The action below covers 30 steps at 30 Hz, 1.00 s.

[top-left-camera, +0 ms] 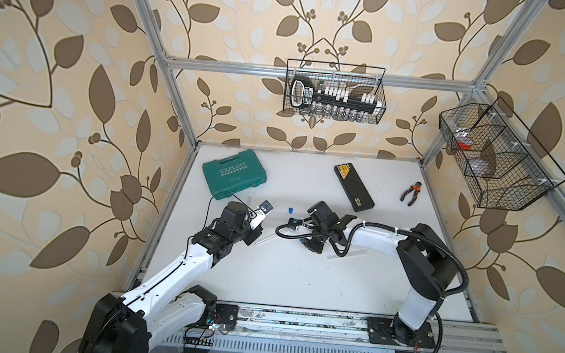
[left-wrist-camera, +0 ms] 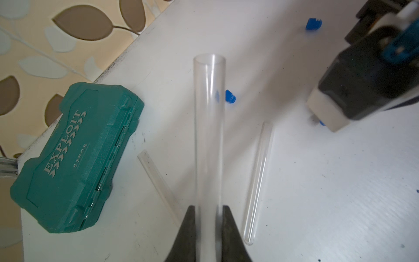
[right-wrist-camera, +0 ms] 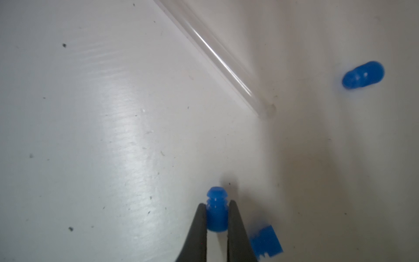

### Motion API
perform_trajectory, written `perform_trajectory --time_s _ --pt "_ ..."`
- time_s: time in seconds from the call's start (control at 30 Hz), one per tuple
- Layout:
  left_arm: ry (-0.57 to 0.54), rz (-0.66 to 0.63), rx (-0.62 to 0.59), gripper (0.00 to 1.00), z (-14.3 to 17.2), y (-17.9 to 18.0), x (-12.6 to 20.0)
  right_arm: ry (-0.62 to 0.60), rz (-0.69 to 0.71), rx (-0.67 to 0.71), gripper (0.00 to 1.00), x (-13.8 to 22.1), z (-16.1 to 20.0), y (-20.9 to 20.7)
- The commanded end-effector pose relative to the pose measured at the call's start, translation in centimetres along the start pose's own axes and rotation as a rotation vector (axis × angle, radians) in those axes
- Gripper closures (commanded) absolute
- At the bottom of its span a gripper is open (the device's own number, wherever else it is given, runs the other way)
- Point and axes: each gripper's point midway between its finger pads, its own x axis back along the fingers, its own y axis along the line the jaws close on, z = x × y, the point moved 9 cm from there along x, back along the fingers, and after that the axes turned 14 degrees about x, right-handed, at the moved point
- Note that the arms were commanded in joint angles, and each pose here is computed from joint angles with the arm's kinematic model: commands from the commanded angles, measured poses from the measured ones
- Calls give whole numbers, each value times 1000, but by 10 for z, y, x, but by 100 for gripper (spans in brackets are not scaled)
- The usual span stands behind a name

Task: Insert stoppers into test tubes
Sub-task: Pick up the stopper from the center of the board.

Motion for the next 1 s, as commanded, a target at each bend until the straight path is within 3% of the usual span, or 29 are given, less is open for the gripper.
perform_trajectory --time_s 0.0,0.27,0.47,0.67,0.97 --pt "-79 54 -34 100 -7 -3 6 -79 -21 -20 89 31 -5 7" --pt "-101 245 -158 100 -7 -23 13 -197 -16 -142 89 100 -2 33" --pt "-158 338 -507 100 5 -49 16 -259 -18 -218 86 138 3 51" --pt "-192 282 -732 100 13 -63 9 -247 -68 -231 86 150 -1 61" --pt "-249 228 -846 100 22 -68 9 -250 -136 -245 86 144 -17 63"
